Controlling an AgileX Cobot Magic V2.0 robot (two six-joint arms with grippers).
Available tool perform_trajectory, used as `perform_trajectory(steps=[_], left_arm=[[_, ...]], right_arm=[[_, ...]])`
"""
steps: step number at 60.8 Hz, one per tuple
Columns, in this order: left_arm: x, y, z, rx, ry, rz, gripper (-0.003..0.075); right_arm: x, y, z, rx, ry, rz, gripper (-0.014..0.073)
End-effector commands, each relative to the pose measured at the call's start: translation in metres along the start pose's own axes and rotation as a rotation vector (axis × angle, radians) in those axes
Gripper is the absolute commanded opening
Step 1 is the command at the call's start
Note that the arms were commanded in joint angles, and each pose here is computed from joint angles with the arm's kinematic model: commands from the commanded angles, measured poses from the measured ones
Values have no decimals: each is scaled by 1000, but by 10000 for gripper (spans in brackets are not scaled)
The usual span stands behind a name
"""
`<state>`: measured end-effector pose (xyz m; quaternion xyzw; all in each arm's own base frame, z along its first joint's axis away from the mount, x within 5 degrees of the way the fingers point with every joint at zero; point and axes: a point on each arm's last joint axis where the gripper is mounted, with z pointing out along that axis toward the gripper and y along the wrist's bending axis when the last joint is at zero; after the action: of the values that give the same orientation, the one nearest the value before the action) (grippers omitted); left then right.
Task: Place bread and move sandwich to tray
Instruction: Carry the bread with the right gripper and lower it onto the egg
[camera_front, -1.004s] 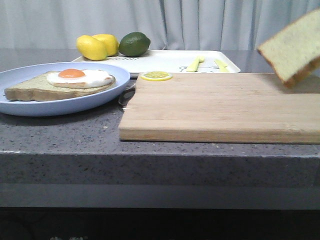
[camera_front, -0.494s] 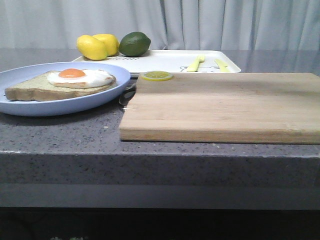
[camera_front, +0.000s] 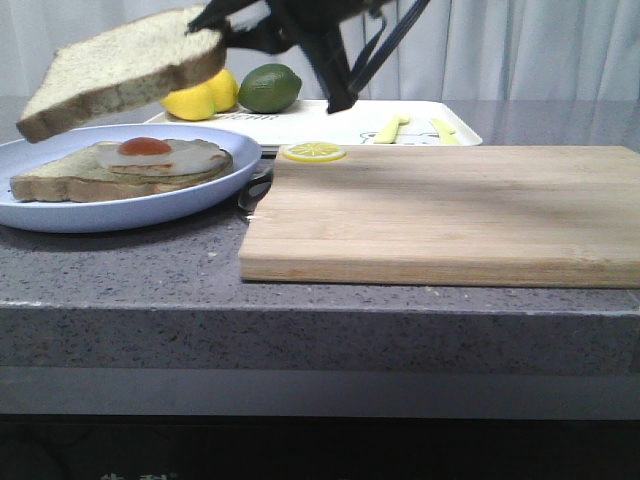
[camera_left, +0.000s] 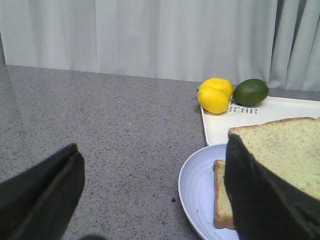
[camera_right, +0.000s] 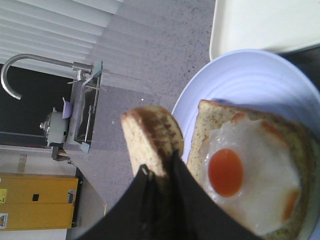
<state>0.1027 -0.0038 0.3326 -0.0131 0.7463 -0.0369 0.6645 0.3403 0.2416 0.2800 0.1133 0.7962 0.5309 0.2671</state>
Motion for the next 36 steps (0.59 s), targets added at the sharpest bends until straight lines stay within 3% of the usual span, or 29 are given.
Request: perform_trajectory(steps=[1,9,27,36], left_arm=[[-18,-1,-1,2,-109,-5,566],[-18,-1,-1,2,-109,-5,566],[-18,-1,-1,2,-109,-5,566],[-18,-1,-1,2,-109,-5,566]], right_arm=[[-9,27,-5,-132,-23,79,-52],[-5,14,6,-117,10,95,-3],[-5,9,7,-121,45,69,343],[-10,7,1,-145,96,19,357]])
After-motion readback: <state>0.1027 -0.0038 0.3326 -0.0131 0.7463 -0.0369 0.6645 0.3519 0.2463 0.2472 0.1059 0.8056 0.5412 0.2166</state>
